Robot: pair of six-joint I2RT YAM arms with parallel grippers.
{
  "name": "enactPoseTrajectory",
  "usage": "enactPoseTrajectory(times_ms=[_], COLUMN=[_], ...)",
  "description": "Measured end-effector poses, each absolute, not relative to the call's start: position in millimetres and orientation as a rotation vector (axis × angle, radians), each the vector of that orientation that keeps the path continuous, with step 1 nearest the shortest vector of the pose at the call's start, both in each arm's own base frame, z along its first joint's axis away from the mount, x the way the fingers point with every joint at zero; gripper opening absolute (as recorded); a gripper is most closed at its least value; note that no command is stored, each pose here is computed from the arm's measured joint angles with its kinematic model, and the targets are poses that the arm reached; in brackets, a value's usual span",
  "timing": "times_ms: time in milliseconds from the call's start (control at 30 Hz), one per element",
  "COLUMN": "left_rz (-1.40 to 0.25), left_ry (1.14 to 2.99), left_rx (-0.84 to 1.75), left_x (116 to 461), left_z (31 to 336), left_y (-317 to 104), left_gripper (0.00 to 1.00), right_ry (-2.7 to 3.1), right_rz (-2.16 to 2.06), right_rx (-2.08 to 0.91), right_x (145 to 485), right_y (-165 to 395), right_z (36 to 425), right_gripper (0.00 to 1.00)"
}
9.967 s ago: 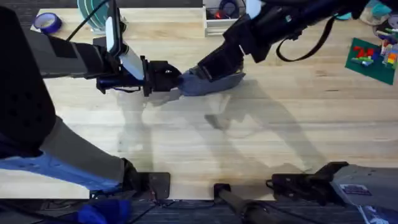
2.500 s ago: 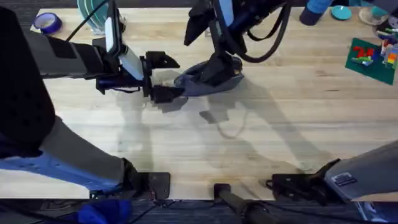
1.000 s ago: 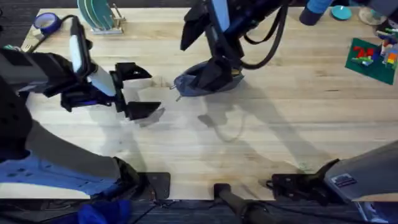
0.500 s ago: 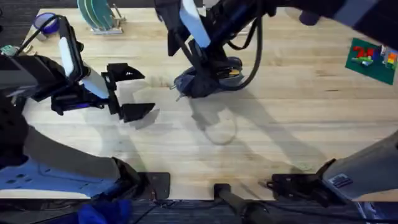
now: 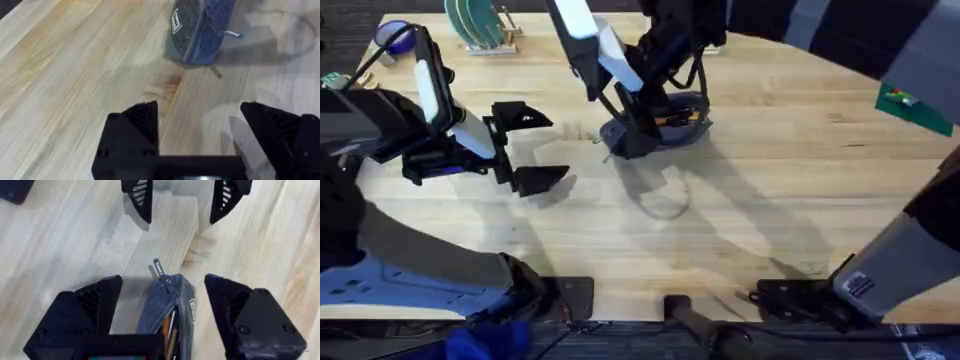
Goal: Unzip the bag, pick up the pens from the table one at a time and place them inside, then zip the bag closed.
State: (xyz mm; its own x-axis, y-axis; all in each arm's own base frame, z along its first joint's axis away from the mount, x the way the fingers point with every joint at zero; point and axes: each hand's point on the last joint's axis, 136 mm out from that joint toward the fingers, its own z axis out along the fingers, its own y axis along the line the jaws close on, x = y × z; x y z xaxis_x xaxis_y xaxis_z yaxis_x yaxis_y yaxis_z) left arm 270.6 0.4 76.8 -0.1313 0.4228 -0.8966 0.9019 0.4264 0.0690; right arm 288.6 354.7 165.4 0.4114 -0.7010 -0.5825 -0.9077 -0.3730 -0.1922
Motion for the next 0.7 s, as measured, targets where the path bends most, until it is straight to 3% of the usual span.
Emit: enactPoseTrajectory(times_ms=[700], left_rz=[-0.635], left_ry=[1.736], left_rx=[1.153], left_x=[271], left_z=[77], left_y=[0], left_gripper=[0.995], right_ry=[0.967], right_rz=[0.438], right_rx=[-2.381], right_x=[302], right_y=[341], right_z=[145], right_gripper=[0.996])
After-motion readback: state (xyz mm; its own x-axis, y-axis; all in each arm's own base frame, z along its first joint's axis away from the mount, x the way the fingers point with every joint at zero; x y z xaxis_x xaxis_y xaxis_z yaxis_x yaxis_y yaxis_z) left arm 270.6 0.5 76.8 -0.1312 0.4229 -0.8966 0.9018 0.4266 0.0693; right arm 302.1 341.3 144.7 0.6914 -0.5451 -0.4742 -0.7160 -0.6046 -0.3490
